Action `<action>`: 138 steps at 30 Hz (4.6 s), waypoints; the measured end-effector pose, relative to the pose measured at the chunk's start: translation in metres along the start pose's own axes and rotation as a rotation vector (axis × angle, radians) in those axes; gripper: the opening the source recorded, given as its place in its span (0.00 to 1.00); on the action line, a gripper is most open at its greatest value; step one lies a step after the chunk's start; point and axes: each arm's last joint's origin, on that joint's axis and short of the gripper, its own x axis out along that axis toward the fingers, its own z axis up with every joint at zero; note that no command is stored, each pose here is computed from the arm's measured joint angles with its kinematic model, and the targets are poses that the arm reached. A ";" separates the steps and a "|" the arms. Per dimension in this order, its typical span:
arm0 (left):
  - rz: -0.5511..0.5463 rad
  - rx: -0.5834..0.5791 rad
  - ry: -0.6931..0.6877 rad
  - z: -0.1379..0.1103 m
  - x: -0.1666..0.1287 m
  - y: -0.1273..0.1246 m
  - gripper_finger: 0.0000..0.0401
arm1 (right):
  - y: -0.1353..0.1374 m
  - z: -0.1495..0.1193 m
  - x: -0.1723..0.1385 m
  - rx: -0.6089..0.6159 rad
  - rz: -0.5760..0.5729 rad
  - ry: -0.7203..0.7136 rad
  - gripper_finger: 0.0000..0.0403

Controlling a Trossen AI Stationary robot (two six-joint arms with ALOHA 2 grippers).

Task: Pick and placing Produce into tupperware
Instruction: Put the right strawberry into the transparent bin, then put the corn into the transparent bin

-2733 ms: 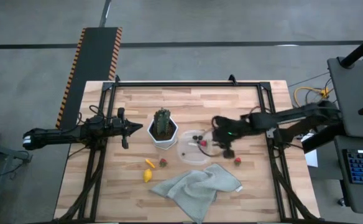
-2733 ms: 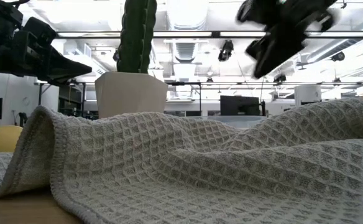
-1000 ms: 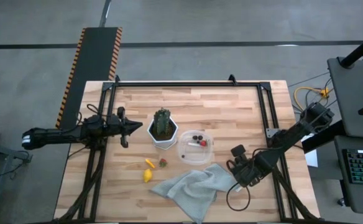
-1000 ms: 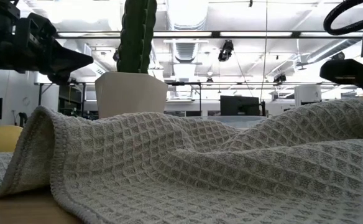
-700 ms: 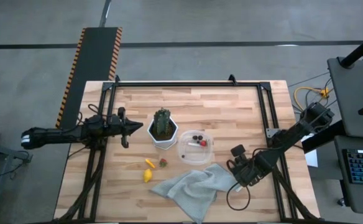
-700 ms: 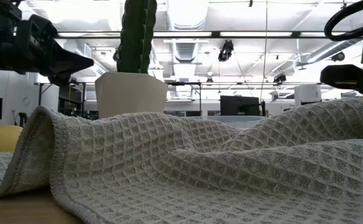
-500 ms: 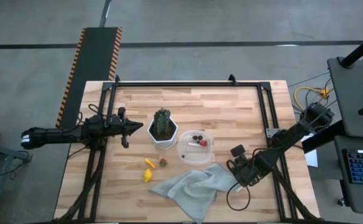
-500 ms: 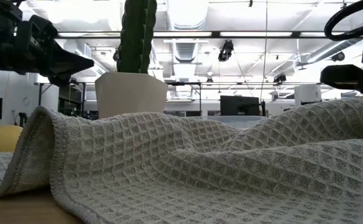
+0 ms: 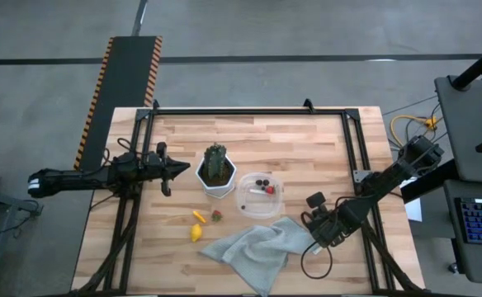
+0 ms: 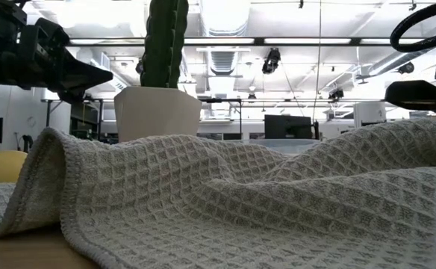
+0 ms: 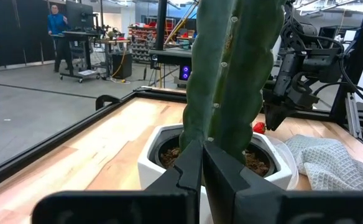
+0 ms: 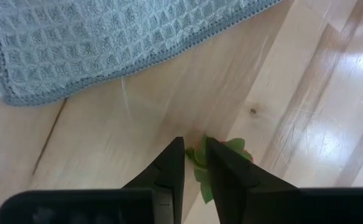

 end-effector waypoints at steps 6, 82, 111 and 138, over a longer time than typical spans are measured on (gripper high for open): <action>0.000 0.000 0.000 0.000 0.000 0.000 0.00 | 0.000 0.000 0.000 0.000 -0.001 0.001 0.09; -0.033 -0.001 0.001 0.000 0.000 -0.001 0.00 | -0.128 0.085 0.000 0.289 -0.174 -0.446 0.02; -0.039 0.000 -0.001 0.000 0.000 -0.001 0.00 | -0.136 0.086 -0.022 0.320 -0.123 -0.616 0.29; -0.093 -0.002 -0.058 0.007 -0.001 -0.003 0.00 | -0.095 -0.080 -0.067 0.465 -0.081 -1.323 0.25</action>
